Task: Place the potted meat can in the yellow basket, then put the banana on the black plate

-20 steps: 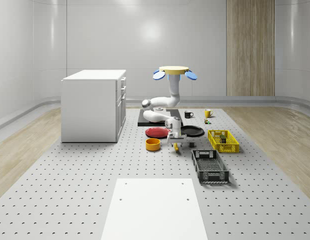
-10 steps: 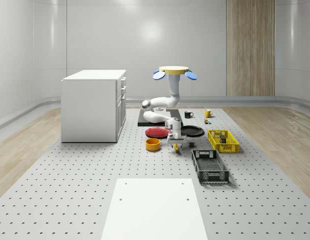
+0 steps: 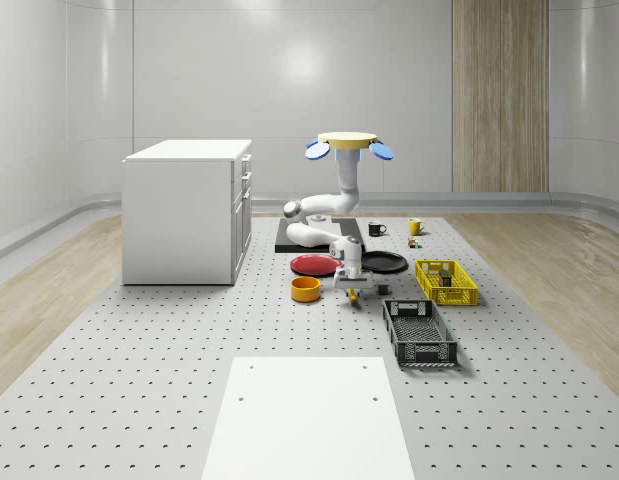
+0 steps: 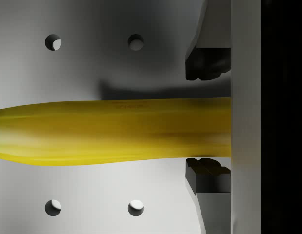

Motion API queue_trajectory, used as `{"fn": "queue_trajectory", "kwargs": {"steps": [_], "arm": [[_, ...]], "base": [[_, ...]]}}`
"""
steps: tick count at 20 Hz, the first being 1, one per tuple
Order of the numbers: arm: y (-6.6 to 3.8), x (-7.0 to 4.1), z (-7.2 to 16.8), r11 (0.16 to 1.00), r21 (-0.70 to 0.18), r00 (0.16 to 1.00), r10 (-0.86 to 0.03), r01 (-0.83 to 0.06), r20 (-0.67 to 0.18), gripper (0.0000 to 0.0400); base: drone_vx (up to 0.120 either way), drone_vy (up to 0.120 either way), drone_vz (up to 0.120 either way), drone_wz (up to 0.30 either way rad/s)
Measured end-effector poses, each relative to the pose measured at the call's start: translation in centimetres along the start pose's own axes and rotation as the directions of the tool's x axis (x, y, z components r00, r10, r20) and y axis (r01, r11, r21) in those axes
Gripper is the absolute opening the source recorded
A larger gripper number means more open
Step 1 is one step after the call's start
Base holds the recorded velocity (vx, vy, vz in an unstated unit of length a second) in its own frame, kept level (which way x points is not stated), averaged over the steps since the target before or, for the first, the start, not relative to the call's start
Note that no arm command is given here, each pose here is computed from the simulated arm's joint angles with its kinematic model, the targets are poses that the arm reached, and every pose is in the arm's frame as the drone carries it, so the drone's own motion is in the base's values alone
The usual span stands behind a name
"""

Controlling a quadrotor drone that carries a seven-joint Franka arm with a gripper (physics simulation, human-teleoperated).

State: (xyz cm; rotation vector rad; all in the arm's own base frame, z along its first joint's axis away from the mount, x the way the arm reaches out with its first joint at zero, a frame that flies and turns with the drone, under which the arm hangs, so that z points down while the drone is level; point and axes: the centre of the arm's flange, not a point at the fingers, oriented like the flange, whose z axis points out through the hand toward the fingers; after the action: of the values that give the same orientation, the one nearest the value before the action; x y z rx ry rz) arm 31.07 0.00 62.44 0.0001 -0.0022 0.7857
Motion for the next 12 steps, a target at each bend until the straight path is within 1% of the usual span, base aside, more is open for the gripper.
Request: {"fn": "queue_trajectory", "kwargs": {"steps": [2, 11, 12], "arm": [[0.0, 0.0, 0.02, 1.0, 0.0, 1.0, 0.0, 0.0, 0.0, 0.0187], [0.01, 0.02, -0.26, 1.0, -0.002, 1.0, 0.02, -0.02, -0.005, 0.0187], [0.01, 0.02, -0.52, 1.0, -0.002, 1.0, 0.02, -0.02, -0.005, 0.0187]], "base": [[0.0, 0.0, 0.0, 0.0], [0.0, 0.0, 0.0, 0.0], [0.0, 0.0, 0.08, 0.0]]}}
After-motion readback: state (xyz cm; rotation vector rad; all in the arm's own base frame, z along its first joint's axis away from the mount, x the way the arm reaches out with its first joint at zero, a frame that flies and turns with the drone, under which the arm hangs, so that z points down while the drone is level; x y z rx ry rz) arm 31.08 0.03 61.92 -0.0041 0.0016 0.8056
